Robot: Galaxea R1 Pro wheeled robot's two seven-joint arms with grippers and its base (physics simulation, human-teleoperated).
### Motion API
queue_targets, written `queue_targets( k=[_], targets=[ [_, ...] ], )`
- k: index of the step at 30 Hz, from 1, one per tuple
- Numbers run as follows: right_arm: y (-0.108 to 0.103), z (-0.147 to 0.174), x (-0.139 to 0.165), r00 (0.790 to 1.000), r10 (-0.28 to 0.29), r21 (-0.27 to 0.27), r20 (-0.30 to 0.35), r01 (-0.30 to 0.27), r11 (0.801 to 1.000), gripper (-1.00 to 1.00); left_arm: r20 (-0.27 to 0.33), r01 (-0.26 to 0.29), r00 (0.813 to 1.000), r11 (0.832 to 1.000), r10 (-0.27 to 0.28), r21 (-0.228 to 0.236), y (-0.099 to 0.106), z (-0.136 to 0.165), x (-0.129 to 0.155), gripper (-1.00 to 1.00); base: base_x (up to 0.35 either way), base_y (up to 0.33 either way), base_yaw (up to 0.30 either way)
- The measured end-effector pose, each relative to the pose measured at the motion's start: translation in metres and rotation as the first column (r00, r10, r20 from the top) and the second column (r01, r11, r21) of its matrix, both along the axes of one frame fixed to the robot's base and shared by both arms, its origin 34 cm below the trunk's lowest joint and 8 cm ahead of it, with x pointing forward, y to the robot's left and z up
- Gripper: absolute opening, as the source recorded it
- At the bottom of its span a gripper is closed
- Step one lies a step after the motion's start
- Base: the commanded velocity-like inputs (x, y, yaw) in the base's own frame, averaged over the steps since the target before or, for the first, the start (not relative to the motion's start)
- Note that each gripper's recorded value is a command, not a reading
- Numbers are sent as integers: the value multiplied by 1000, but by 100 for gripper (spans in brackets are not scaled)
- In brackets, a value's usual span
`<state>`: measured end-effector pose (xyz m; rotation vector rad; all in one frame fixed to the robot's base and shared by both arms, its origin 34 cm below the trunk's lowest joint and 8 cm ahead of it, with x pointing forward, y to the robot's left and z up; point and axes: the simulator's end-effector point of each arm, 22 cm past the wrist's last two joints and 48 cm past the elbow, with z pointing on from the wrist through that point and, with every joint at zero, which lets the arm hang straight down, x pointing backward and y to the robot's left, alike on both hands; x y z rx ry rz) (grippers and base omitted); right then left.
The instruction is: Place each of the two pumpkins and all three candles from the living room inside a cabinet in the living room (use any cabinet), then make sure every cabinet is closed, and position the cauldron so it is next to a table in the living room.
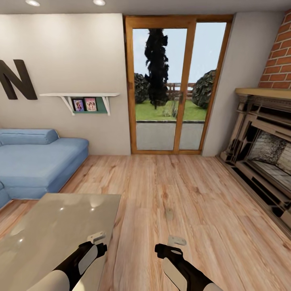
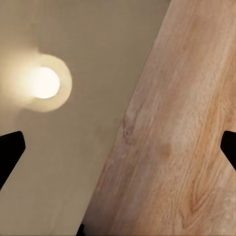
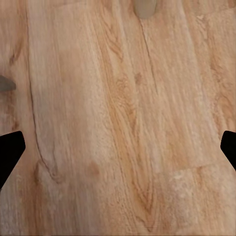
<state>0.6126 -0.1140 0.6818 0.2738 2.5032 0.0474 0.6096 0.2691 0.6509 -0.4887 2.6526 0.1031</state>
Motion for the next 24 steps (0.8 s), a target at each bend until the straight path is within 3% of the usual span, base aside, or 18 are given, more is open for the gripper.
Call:
queue_targets(
  k=[24],
  targets=[
    [0, 0, 0, 1000, 1, 1, 0, -1, 1000, 100, 0, 0, 1000, 1000, 0, 0, 0, 0, 0, 100, 137, 0, 0]
  ],
)
